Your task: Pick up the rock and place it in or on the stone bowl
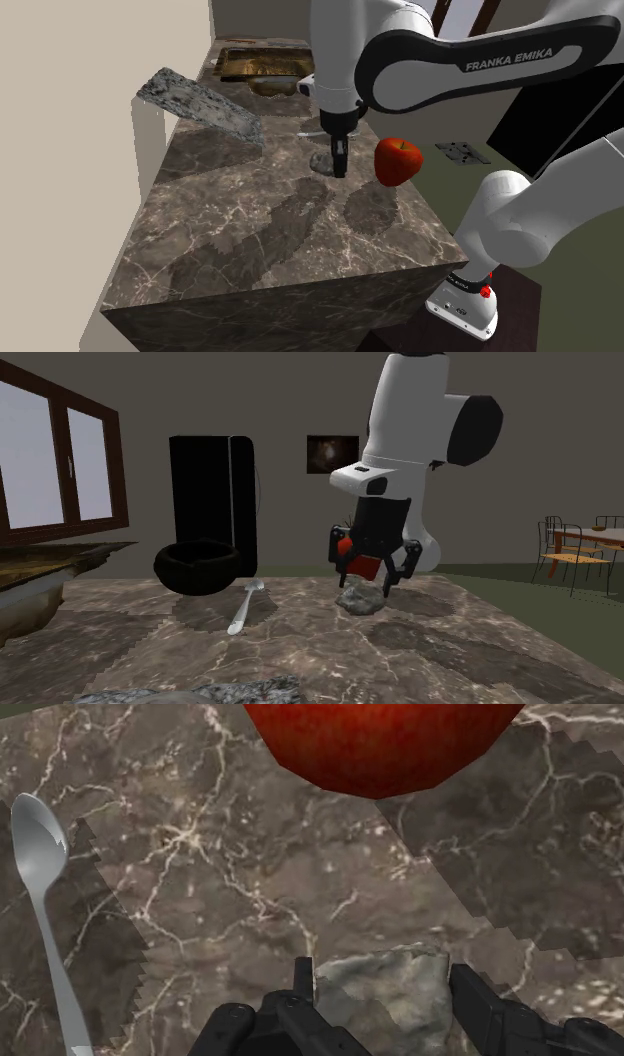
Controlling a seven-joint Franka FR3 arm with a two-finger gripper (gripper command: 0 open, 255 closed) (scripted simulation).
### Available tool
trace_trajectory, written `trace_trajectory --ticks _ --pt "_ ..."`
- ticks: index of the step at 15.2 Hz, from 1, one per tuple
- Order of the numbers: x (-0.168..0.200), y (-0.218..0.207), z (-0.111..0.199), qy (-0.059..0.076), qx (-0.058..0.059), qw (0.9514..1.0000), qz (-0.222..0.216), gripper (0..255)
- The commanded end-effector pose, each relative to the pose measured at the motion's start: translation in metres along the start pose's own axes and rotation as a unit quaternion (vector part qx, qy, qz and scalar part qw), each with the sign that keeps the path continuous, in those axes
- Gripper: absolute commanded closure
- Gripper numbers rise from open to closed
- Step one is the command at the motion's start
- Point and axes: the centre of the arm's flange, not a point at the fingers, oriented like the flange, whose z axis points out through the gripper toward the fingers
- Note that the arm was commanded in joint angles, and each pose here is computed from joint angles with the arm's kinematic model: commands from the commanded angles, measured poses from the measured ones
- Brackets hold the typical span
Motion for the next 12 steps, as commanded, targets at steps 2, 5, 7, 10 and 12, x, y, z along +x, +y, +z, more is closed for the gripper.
trace_trajectory --ticks 2,5,7,10,12 --pt "-0.003 0.002 -0.017 0.0 0.0 1.0 0.0 255" --pt "-0.006 0.005 -0.032 0.0 0.0 1.0 0.0 255" --pt "-0.008 0.007 -0.042 0.0 0.0 1.0 0.0 255" --pt "-0.011 0.009 -0.058 0.0 0.0 1.0 0.0 255" --pt "-0.013 0.011 -0.068 0.0 0.0 1.0 0.0 255"
